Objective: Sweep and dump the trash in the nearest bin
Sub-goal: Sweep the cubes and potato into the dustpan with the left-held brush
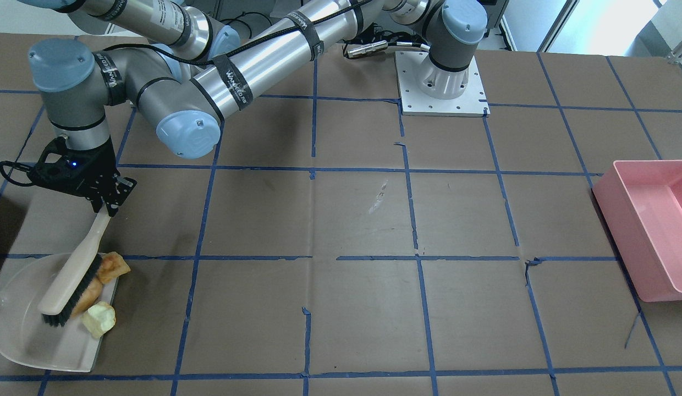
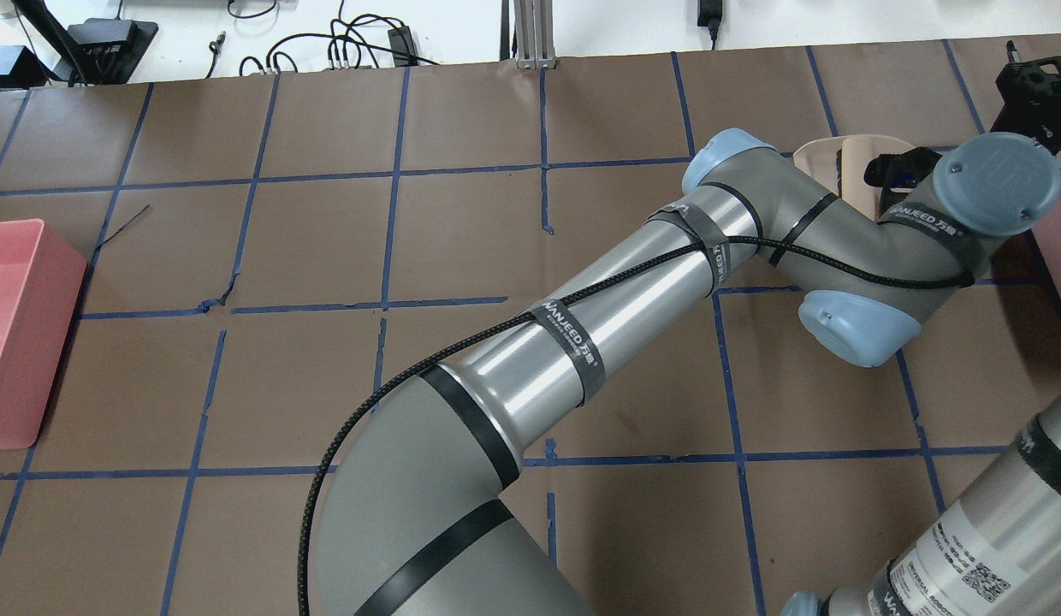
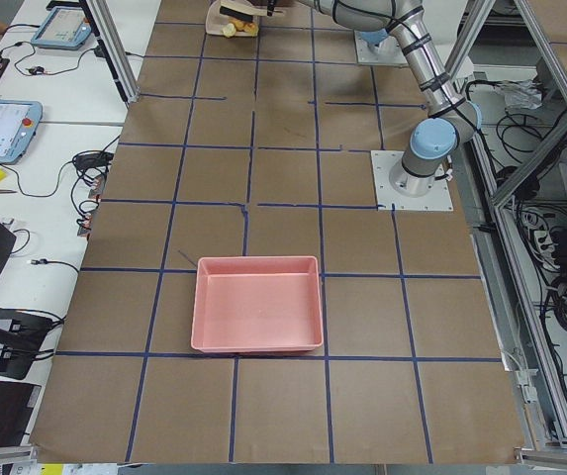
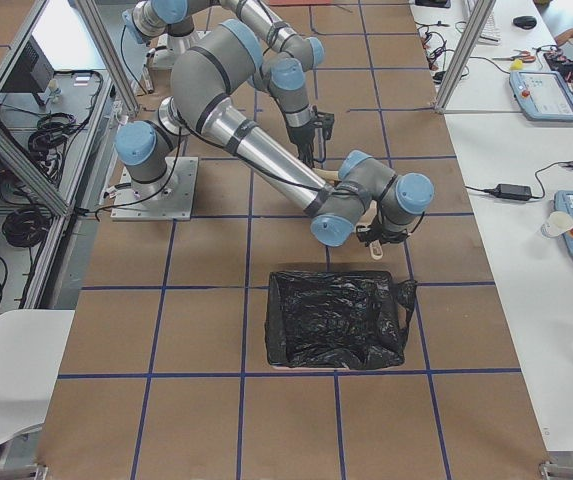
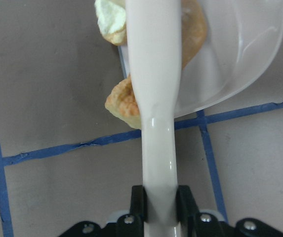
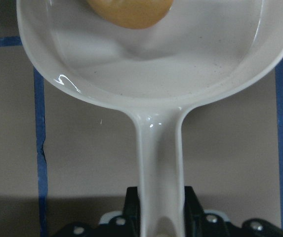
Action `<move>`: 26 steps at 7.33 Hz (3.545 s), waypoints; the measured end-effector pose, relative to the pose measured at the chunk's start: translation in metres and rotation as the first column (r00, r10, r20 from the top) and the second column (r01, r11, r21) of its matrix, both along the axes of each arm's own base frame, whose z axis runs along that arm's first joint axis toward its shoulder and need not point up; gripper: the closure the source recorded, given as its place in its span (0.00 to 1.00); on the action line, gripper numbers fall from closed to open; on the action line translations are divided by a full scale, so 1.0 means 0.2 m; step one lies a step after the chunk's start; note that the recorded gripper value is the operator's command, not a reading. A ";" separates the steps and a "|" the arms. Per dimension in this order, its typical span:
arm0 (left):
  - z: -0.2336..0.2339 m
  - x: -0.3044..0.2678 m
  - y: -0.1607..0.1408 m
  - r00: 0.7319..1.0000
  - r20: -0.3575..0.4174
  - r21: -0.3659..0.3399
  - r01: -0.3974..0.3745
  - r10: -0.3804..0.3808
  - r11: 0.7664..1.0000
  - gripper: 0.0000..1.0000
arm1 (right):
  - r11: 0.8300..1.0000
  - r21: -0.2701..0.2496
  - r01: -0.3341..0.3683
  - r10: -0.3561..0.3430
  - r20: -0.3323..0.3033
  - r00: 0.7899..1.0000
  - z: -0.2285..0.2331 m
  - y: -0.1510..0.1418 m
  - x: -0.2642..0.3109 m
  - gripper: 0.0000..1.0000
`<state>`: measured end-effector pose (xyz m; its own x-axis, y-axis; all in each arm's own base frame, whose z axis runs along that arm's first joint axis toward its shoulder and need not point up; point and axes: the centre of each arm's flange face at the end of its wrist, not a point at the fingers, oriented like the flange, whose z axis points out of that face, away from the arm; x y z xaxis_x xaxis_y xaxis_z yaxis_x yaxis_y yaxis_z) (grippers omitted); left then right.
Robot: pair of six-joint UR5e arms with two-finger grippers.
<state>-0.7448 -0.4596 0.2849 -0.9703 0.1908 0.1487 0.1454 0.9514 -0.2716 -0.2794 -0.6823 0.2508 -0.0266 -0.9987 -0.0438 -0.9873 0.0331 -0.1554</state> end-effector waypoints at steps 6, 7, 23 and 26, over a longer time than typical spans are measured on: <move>0.11 0.16 0.01 0.996 0.085 0.022 0.038 -0.040 0.999 1.00 | 1.000 0.000 0.001 -0.001 0.011 1.000 -0.01 0.00 0.01 1.00; 0.11 0.28 -0.07 0.994 0.105 0.032 0.032 -0.035 0.999 1.00 | 1.000 0.000 0.001 -0.001 0.011 1.000 -0.01 0.00 0.01 1.00; 0.06 0.00 0.03 0.998 0.057 -0.013 0.027 -0.026 1.000 0.99 | 1.000 -0.009 0.010 -0.010 0.013 1.000 0.01 -0.01 0.02 1.00; 0.15 -0.05 0.10 0.998 0.038 -0.035 0.059 -0.058 0.998 0.99 | 1.000 -0.010 0.003 -0.003 0.016 1.000 0.01 -0.02 0.05 1.00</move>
